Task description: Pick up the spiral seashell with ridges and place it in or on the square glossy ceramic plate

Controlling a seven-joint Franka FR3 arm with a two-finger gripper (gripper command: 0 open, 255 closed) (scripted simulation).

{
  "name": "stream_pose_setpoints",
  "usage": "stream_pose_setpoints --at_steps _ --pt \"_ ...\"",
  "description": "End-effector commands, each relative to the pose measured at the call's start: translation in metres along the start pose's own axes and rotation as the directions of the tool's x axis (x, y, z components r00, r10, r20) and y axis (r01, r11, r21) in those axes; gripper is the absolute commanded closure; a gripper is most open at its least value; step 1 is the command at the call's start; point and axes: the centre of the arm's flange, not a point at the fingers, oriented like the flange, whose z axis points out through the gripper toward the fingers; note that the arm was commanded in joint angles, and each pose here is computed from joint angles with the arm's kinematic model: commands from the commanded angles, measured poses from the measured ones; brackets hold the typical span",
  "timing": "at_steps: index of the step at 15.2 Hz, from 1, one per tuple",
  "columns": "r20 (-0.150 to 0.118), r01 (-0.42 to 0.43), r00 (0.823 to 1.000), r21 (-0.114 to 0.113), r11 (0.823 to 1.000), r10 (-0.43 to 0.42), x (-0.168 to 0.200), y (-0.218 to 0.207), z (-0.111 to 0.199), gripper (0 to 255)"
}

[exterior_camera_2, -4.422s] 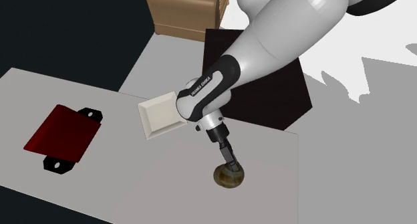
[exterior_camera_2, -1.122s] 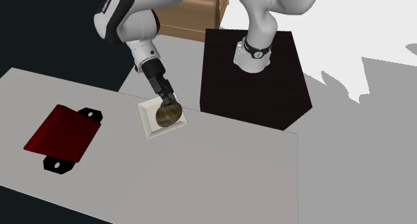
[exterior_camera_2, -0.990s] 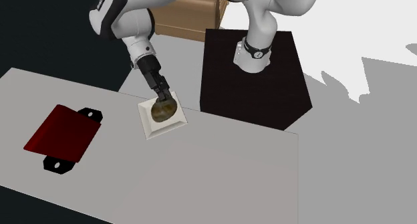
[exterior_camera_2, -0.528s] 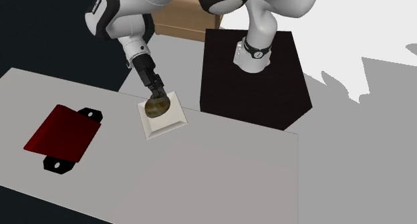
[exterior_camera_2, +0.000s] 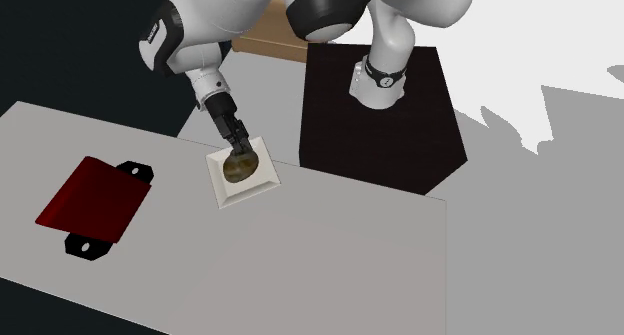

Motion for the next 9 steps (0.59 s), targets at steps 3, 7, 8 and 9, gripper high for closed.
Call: stream_pose_setpoints --at_steps 3,7,8,9 --pt "0.000 0.000 1.000 0.000 1.000 0.000 0.0056 0.0179 0.0085 255" --pt "0.000 0.000 1.000 0.000 1.000 0.000 0.0056 0.0179 0.0085 255" --pt "0.000 0.000 1.000 0.000 1.000 0.000 0.0056 0.0179 0.0085 255" --pt "0.000 0.000 1.000 0.000 1.000 0.000 0.0056 0.0179 0.0085 255"
